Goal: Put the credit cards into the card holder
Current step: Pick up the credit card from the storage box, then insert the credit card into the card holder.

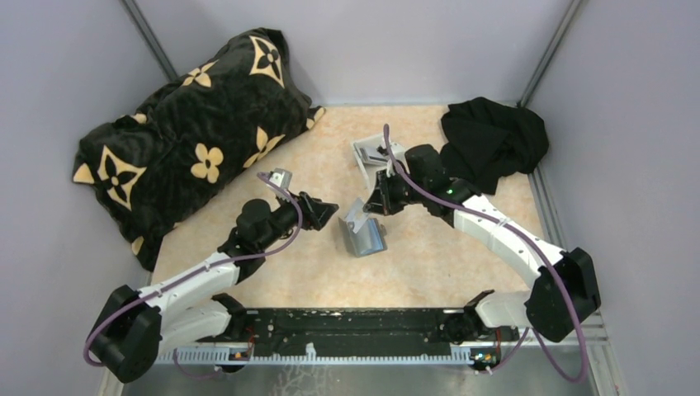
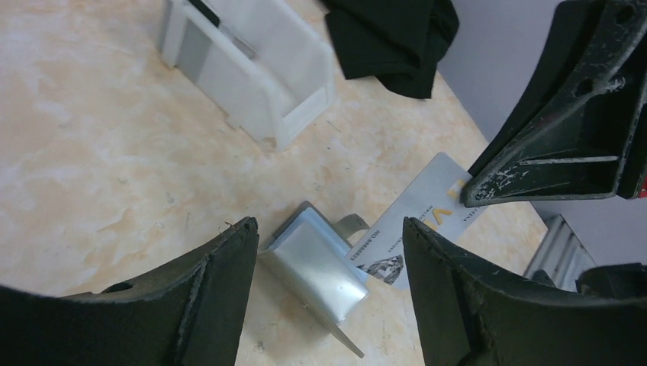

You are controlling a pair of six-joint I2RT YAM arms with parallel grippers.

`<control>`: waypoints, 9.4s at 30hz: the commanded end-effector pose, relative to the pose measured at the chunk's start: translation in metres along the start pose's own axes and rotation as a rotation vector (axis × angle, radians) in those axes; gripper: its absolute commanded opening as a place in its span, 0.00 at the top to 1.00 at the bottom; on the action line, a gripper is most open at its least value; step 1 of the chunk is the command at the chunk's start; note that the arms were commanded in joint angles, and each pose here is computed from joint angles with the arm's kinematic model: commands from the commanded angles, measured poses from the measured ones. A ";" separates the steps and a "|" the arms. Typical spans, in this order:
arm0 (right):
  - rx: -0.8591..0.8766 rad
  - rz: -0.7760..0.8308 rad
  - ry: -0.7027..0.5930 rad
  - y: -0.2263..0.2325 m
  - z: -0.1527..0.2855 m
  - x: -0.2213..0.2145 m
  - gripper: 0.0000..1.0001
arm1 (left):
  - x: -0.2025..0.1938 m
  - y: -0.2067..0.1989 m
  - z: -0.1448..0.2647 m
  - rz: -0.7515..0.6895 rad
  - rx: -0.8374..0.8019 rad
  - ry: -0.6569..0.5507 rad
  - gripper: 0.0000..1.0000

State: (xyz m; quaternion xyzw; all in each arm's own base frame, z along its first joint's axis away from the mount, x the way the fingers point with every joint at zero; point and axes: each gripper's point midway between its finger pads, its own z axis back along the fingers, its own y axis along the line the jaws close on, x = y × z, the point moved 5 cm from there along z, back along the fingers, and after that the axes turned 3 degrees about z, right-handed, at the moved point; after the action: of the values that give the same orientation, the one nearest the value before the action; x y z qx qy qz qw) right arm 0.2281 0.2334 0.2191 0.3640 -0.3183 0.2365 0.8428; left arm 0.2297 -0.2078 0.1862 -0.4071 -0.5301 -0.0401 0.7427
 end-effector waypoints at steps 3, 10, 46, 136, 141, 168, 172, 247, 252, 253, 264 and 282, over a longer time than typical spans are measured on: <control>0.208 0.013 -0.032 0.028 -0.003 0.013 1.00 | -0.003 -0.027 0.000 -0.040 -0.272 0.075 0.26; 0.259 -0.009 -0.005 0.028 -0.015 0.011 1.00 | -0.015 -0.029 0.000 -0.023 -0.348 0.154 0.30; -0.028 -0.059 -0.220 -0.016 -0.013 0.080 0.47 | -0.041 0.010 -0.009 0.164 -0.120 0.210 1.00; 0.313 -0.076 -0.356 0.006 -0.030 0.053 0.43 | 0.008 -0.011 -0.001 0.329 -0.109 -0.014 1.00; 0.328 -0.099 -0.350 -0.002 -0.037 0.044 0.43 | 0.009 -0.013 -0.002 0.360 -0.136 -0.015 1.00; 0.505 -0.198 -0.330 -0.007 -0.058 0.025 0.62 | 0.002 -0.015 -0.006 0.508 -0.270 0.023 1.00; 0.552 -0.217 -0.339 -0.006 -0.057 0.024 0.86 | -0.002 -0.014 -0.006 0.521 -0.273 0.034 1.00; -0.239 -0.152 0.122 -0.076 -0.058 -0.064 1.00 | -0.064 0.001 -0.026 0.232 0.058 0.394 0.71; -0.241 -0.160 0.133 -0.079 -0.060 -0.071 1.00 | -0.067 0.003 -0.022 0.221 0.083 0.418 0.71; -0.241 -0.160 0.133 -0.079 -0.060 -0.072 1.00 | -0.068 0.004 -0.021 0.218 0.092 0.422 0.71; -0.280 -0.153 0.125 -0.083 -0.055 -0.073 1.00 | -0.082 0.013 -0.007 0.219 0.164 0.495 0.74; -0.318 -0.140 0.140 -0.091 -0.050 -0.079 1.00 | -0.098 0.021 -0.003 0.226 0.219 0.548 0.79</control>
State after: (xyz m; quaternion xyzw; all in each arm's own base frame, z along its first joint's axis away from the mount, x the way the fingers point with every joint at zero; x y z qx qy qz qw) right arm 0.2475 0.2068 0.0913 0.2396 -0.2486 0.1437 0.9274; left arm 0.1994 -0.2317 0.0977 -0.3637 -0.2654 -0.0059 0.8929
